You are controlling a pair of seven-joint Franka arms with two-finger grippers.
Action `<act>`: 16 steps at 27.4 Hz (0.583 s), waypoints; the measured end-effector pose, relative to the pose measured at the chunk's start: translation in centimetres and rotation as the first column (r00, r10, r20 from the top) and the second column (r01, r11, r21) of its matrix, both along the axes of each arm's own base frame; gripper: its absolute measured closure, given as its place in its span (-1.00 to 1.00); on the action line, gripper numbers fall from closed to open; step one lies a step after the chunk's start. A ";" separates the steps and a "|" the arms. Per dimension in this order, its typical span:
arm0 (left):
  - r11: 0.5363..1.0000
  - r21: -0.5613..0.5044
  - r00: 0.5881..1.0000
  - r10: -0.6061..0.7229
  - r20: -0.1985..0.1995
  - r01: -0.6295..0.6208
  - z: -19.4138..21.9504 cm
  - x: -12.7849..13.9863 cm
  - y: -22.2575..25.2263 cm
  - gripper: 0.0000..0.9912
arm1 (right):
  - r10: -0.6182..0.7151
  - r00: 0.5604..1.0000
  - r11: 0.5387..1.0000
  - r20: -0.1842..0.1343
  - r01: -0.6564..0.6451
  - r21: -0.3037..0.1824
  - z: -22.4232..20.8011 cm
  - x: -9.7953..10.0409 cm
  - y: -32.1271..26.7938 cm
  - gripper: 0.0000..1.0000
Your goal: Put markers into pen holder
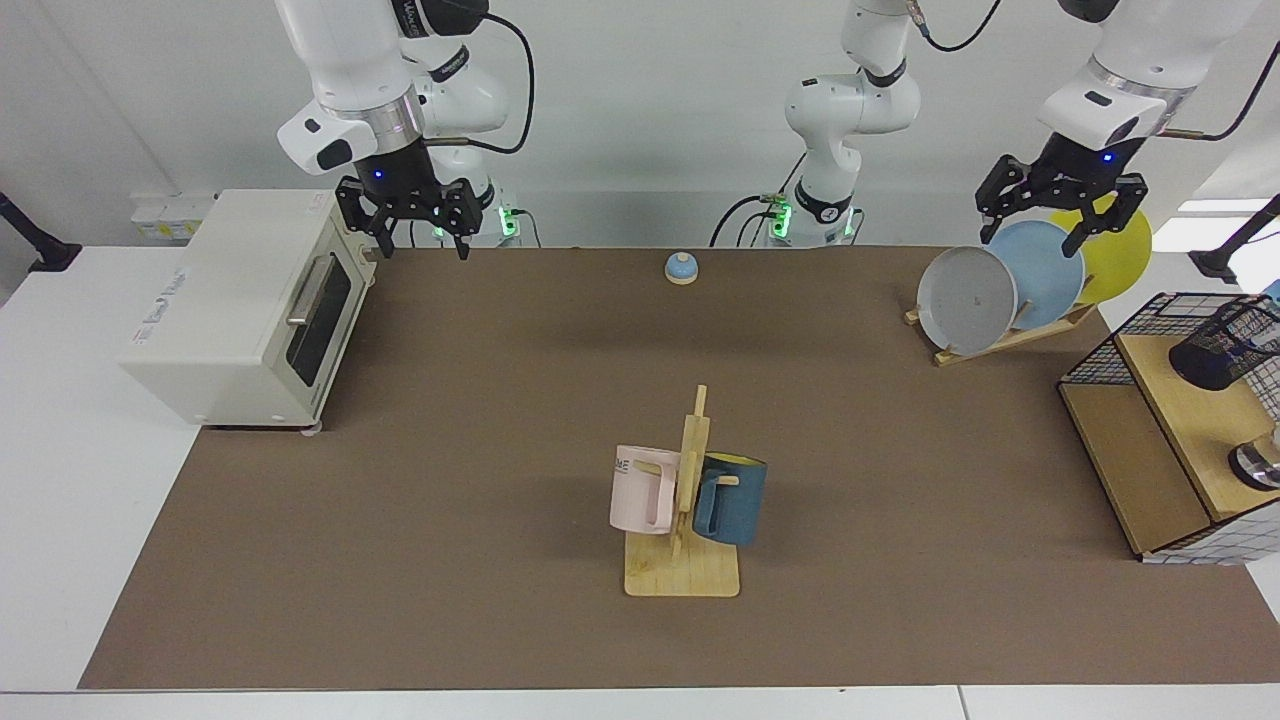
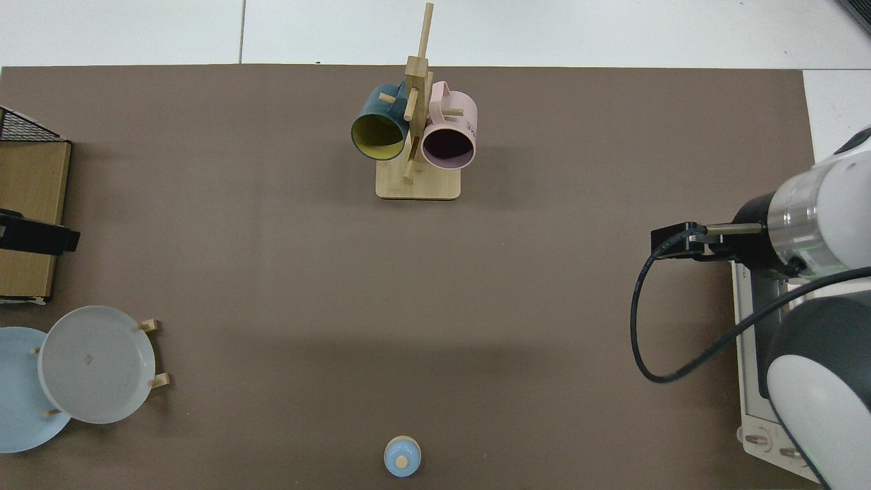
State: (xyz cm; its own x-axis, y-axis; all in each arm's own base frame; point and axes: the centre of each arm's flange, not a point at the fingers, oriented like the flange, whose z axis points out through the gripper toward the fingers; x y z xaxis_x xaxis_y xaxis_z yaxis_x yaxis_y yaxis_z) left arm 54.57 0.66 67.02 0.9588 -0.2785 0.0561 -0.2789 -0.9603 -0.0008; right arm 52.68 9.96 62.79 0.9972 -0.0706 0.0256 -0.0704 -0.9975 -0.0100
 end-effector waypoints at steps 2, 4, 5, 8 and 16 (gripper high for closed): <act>1.000 0.000 1.000 0.002 0.000 -0.002 0.0 0.0 0.1 -1.00 | 0.000 1.000 1.000 0.000 0.000 0.000 0.0 0.0 0.0 -0.99; 1.000 0.000 1.000 0.003 0.000 -0.003 0.0 0.0 0.2 -1.00 | 0.000 1.000 1.000 0.000 0.000 0.000 0.0 0.0 0.0 -0.99; 1.000 0.000 1.000 0.003 0.000 -0.003 0.0 0.0 0.2 -1.00 | 0.000 1.000 1.000 0.000 0.000 0.000 0.0 0.0 0.0 -0.99; 1.000 0.000 1.000 0.003 0.000 -0.003 0.0 0.0 0.2 -1.00 | 0.000 1.000 1.000 0.000 0.000 0.000 0.0 0.0 0.0 -0.99; 1.000 0.000 1.000 0.003 0.000 -0.003 0.0 0.0 0.2 -1.00 | 0.000 1.000 1.000 0.000 0.000 0.000 0.0 0.0 0.0 -0.99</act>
